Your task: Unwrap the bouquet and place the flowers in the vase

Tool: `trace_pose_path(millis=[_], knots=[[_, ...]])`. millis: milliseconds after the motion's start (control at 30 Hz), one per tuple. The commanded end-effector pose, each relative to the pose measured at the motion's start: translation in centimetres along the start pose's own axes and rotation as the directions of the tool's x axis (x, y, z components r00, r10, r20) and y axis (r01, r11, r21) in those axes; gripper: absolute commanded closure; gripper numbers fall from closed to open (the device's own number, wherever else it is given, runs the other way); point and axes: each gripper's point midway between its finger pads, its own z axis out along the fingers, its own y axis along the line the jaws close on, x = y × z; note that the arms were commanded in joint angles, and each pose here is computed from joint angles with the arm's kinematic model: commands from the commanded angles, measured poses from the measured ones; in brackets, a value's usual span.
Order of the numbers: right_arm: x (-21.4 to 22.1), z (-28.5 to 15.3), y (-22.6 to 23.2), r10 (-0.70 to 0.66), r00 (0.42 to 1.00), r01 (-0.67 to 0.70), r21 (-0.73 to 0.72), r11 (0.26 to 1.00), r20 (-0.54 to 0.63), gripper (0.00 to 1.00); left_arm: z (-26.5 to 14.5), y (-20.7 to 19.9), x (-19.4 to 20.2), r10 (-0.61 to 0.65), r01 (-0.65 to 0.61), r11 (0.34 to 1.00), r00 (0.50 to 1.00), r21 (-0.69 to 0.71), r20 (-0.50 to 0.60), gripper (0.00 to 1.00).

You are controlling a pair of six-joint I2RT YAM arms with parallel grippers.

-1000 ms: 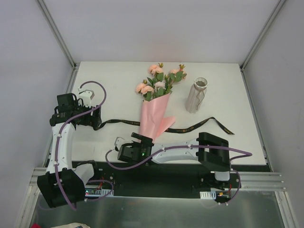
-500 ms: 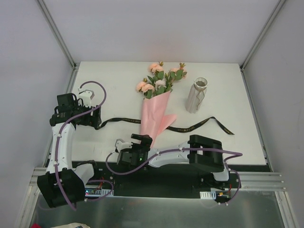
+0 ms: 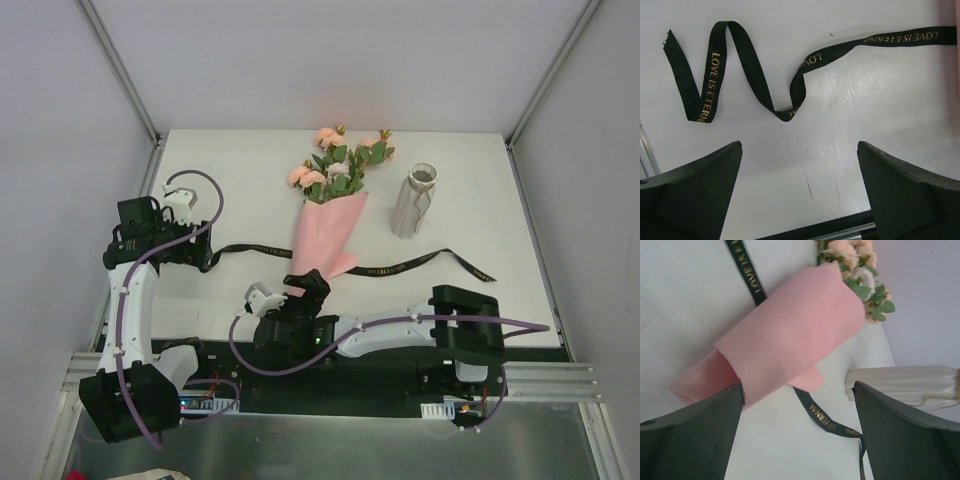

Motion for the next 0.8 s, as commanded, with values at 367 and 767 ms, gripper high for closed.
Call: trace_pose_path(millis=[367,767], knots=[[1.8,-5.2,-8.5,0.423,0.900,-0.433,0.110,0.895,0.107,0.03,-1.3,0.2,-1.9,0.033,-0.032,0.999,0.998,-0.025,0.048,0.01],[-1.8,-4.9,-0.6,0.179,0.981,-0.153,-0.262,0.953,0.078,0.04,-1.3,0.0,-2.0,0.035,-0.035,0.999,0.998,-0.011,0.046,0.01]])
